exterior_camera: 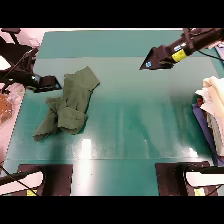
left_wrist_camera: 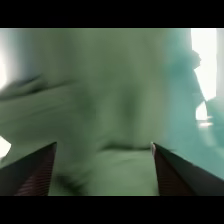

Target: Fold the shirts.

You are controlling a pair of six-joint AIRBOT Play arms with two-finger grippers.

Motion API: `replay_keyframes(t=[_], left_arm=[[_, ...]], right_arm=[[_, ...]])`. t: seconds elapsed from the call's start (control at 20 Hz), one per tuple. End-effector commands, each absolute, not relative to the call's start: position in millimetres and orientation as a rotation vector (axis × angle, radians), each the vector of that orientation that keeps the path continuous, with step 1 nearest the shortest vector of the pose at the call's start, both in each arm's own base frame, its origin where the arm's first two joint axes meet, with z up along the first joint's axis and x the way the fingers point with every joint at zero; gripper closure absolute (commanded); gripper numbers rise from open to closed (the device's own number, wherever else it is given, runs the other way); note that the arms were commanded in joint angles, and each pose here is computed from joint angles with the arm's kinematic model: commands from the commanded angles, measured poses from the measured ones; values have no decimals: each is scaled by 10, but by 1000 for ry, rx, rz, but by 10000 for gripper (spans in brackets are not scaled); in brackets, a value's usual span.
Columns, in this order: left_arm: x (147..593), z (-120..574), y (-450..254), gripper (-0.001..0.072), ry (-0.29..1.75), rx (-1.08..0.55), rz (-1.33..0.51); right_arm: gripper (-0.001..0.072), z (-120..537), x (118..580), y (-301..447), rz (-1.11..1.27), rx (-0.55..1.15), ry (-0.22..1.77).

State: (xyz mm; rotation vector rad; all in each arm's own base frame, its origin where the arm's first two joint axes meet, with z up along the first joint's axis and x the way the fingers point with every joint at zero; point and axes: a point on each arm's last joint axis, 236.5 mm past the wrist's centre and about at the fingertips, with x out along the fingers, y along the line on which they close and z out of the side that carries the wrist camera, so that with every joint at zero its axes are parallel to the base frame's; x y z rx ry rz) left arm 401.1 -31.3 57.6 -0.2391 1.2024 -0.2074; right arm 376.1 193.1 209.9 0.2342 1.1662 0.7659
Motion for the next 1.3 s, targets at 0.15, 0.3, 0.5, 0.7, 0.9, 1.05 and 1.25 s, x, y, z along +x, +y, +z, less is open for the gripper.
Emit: replay_keyframes(t=[0.15, 0.3, 0.5, 0.7, 0.9, 1.05, 1.25], left_arm=[[3894, 166, 249, 13, 1344, -291, 34], [3959, -118, 269, 13, 1390, -314, 54], [4016, -340, 263, 14, 1419, -332, 56], [4018, -520, 255, 17, 1455, -363, 76], [4092, -478, 19, 681, 1431, -402, -44], [4125, -292, -329, 683, 1403, -493, -193], [4318, 481, -890, 684, 1216, -634, -471]], right_arm=[[15, 2262, 3820, 1349, 626, 321, 1134], [15, 2169, 3842, 1114, 575, 364, 1177], [15, 2151, 3864, 1029, 557, 376, 1179], [15, 2170, 3904, 1088, 564, 373, 1159], [17, 2179, 3910, 1158, 577, 365, 1153], [450, 2181, 3911, 1160, 591, 344, 1143], [463, 2213, 3998, 1091, 557, 380, 1115]])
